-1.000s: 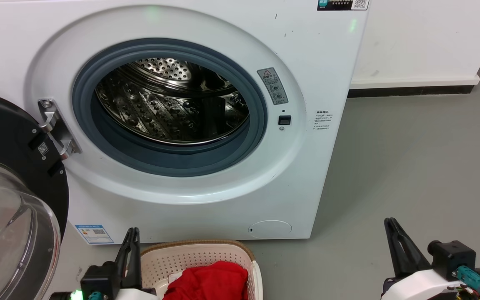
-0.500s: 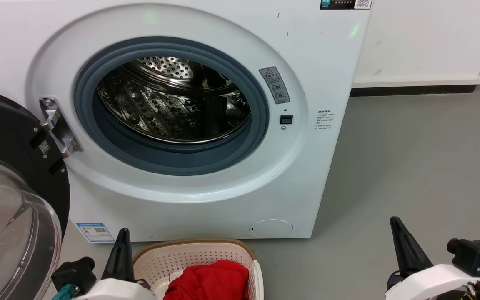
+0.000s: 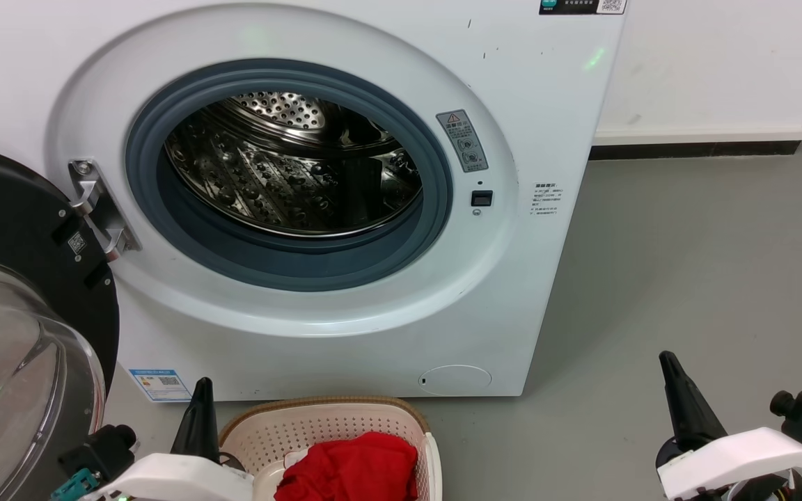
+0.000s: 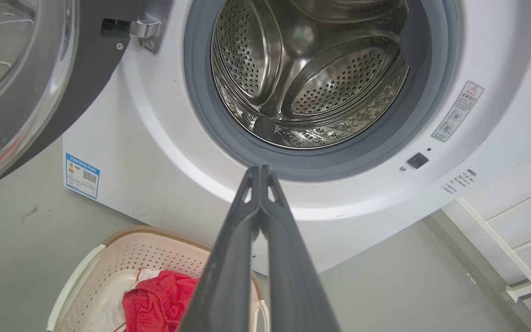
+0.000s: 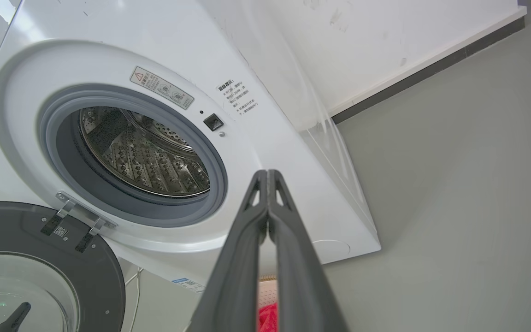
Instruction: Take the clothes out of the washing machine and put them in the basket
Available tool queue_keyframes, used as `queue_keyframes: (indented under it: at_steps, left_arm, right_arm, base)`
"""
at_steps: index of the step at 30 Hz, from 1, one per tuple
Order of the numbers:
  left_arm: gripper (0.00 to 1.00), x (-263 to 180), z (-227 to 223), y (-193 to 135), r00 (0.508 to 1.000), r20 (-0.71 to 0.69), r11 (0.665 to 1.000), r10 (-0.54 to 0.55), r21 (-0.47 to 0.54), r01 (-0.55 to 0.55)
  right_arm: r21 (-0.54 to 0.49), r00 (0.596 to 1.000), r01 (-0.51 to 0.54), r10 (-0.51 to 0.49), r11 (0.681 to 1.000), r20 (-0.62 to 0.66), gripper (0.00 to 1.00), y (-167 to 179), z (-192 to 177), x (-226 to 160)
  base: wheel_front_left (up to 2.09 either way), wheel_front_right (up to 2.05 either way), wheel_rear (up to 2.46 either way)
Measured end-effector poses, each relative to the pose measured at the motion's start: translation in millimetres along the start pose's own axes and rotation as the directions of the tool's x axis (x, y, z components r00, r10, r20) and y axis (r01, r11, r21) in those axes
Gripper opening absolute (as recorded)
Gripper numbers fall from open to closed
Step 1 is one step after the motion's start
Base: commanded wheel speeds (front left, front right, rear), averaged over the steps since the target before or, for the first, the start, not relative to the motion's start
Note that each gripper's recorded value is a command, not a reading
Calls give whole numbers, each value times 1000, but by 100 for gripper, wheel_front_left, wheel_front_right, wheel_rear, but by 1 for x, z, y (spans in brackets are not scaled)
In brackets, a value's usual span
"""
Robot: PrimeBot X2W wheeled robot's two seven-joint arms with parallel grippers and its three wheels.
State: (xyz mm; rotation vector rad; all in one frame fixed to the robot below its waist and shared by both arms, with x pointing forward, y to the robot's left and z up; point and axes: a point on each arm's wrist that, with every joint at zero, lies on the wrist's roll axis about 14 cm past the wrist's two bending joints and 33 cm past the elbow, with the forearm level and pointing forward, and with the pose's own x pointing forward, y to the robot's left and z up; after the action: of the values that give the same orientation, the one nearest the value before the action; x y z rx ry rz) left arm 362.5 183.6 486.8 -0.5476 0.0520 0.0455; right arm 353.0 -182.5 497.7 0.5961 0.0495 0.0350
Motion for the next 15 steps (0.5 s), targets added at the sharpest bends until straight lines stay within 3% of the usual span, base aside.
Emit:
queue_keyframes:
  at_steps: [15]
  left_arm:
    - [0, 7, 2, 3, 1000, -19, 974, 11, -225, -15]
  right_arm:
    - [212, 1000, 8, -11, 977, 9, 0, -3, 4, 7]
  base:
    - [0, 0, 0]
